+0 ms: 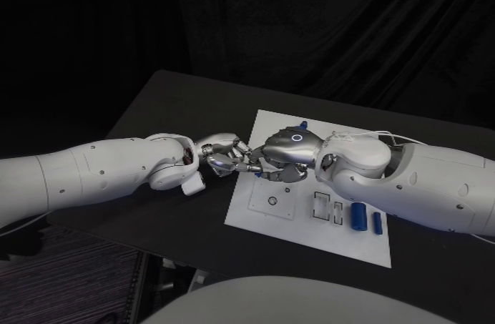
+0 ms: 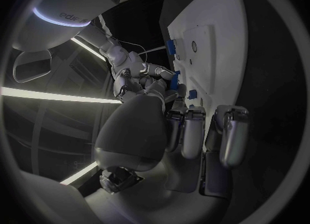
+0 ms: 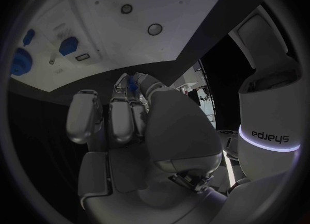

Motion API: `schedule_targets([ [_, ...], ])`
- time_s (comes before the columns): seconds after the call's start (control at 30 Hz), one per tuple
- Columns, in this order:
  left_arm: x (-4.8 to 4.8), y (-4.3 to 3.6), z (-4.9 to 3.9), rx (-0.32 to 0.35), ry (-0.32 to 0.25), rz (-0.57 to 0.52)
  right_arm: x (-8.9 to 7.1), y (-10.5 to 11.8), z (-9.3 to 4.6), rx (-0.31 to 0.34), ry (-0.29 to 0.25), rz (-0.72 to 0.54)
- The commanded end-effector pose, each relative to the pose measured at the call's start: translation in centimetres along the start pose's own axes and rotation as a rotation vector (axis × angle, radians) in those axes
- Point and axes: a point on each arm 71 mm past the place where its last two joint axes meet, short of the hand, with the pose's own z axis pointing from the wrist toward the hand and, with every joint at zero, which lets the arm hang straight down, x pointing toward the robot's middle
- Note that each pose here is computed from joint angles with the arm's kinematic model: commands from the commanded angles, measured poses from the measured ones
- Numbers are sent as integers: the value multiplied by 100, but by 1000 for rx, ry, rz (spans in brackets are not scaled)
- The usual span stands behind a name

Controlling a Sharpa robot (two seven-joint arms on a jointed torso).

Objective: Assemble the parts on the task board

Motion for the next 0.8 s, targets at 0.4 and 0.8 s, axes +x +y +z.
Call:
schedule_targets([
  [0.4,53,40,16,-67,44,-25,33,-12,3,16,47,-13],
  [0.8,76,56,36,-91,62,-29,36,7,25,9,55,-12],
])
